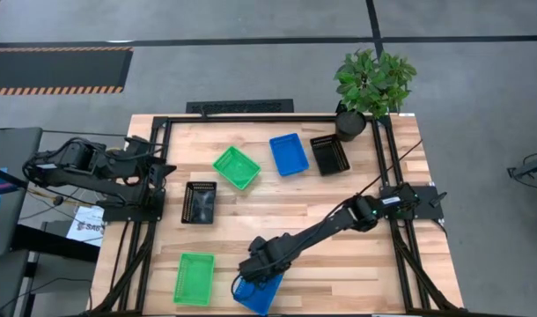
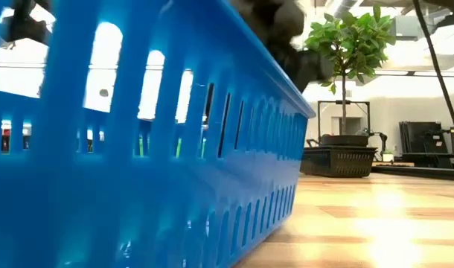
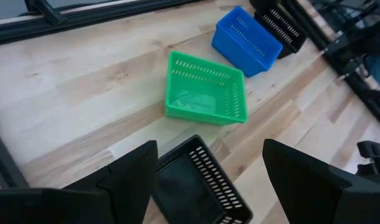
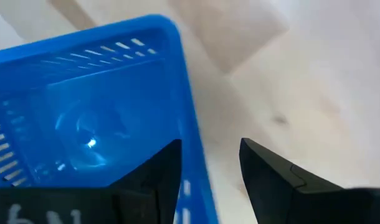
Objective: Stack baskets by color
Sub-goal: Stack the bottom blue bin on top of the top blue bins
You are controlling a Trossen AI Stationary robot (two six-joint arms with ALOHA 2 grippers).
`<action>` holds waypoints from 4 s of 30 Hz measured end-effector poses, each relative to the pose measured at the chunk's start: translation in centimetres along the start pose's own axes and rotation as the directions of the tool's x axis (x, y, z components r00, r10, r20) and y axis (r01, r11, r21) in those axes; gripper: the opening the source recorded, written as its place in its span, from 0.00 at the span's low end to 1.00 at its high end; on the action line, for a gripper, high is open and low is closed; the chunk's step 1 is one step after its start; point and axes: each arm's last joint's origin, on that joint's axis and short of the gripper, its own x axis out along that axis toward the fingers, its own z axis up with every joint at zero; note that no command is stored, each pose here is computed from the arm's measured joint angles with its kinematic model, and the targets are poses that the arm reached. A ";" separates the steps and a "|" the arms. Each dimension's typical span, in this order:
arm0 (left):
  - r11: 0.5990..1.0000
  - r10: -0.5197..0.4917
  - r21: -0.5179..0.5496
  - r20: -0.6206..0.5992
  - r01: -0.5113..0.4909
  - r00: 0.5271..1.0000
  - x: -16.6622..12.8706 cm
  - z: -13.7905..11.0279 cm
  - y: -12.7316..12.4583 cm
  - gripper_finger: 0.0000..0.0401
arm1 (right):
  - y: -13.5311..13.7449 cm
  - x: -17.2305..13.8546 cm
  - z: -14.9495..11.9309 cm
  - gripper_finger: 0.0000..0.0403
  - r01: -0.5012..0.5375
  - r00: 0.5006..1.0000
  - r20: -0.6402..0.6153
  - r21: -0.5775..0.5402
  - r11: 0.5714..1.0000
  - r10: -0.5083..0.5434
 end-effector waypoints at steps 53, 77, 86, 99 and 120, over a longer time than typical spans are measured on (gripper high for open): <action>0.993 0.100 0.048 0.114 -0.106 0.988 0.0 0.2 0.5 0.69 | -35.6 -19.4 20.7 0.02 0.381 0.923 0.312 -0.667 0.640 -0.224; 0.985 0.168 -0.071 0.210 -0.157 0.963 -0.1 0.4 0.8 0.69 | -36.9 -12.4 23.9 0.07 0.146 0.989 0.122 -0.812 0.566 -0.081; 0.983 0.183 -0.055 0.199 -0.175 0.963 -0.1 0.3 1.0 0.69 | -36.4 -11.8 24.0 0.06 0.116 0.993 0.104 -0.812 0.572 -0.054; 0.982 0.189 -0.052 0.203 -0.182 0.961 -0.1 0.3 1.0 0.69 | -36.7 -11.8 24.2 0.07 0.123 0.992 0.117 -0.810 0.573 -0.046; 0.980 0.199 -0.055 0.224 -0.192 0.954 -0.2 0.4 1.0 0.69 | -36.3 -8.1 23.7 0.09 0.054 0.997 0.019 -0.839 0.541 -0.070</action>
